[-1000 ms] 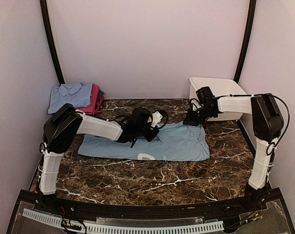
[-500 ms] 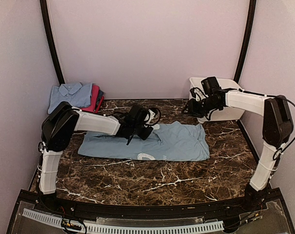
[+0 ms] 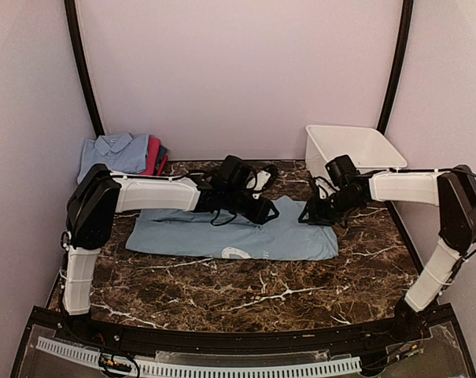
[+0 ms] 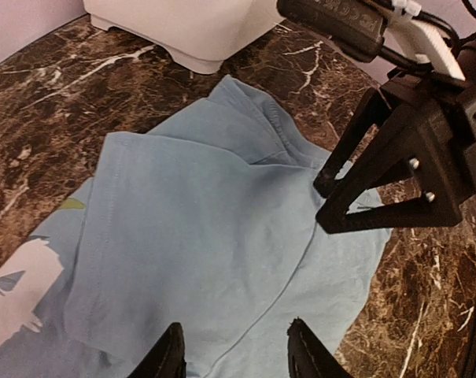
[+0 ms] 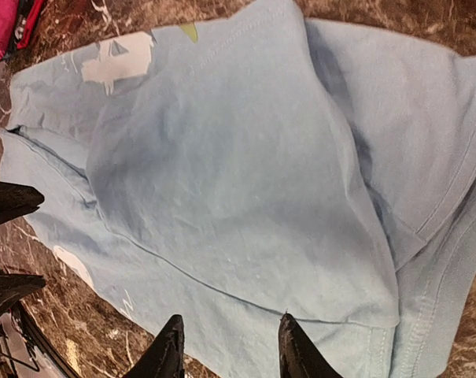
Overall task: Fold and stack the mixed laundry pile
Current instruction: Smooth out the rectangle-folded T-shirt at the center of the board, then rotate the rectangle-folded T-shirt at the center of the board.
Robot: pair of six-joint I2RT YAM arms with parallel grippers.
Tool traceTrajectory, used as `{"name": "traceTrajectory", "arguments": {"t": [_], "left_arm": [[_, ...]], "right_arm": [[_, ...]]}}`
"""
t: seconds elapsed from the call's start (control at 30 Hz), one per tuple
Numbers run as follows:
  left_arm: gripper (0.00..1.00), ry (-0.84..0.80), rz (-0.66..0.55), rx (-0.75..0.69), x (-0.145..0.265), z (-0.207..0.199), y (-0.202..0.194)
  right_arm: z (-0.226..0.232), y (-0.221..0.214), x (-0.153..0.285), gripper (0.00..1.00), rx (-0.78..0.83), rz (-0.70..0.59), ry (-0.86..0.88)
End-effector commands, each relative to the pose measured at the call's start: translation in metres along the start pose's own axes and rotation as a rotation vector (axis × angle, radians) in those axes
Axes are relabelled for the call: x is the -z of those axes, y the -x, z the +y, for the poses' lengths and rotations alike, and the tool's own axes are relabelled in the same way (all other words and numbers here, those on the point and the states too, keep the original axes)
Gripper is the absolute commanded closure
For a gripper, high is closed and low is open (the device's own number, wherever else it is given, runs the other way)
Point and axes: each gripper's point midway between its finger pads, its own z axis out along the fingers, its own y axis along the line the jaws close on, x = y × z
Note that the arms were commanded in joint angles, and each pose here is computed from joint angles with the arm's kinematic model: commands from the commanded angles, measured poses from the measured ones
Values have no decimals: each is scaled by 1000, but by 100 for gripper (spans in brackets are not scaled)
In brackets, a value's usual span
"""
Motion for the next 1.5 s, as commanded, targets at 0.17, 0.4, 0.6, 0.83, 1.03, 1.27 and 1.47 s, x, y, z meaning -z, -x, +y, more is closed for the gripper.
{"name": "traceTrajectory", "arguments": {"t": [0.17, 0.4, 0.6, 0.83, 1.03, 1.27, 1.47], "left_arm": [[63, 6, 183, 270, -33, 40, -60], [59, 149, 232, 348, -10, 85, -72], [50, 228, 138, 397, 47, 124, -47], [48, 459, 230, 395, 88, 182, -82], [50, 593, 327, 478, 107, 218, -124], [58, 721, 461, 565, 132, 227, -173], [62, 743, 500, 684, 168, 200, -223]], "right_arm": [[-21, -41, -16, 65, -46, 32, -53], [-48, -70, -27, 71, -74, 106, -144], [-48, -76, -10, 71, -83, 91, -162], [-15, -44, 15, 68, -21, 8, -110], [5, -27, 10, 68, 27, 0, -83], [15, -19, -21, 69, 69, 48, -81], [22, -14, -29, 69, 104, 58, -92]]}}
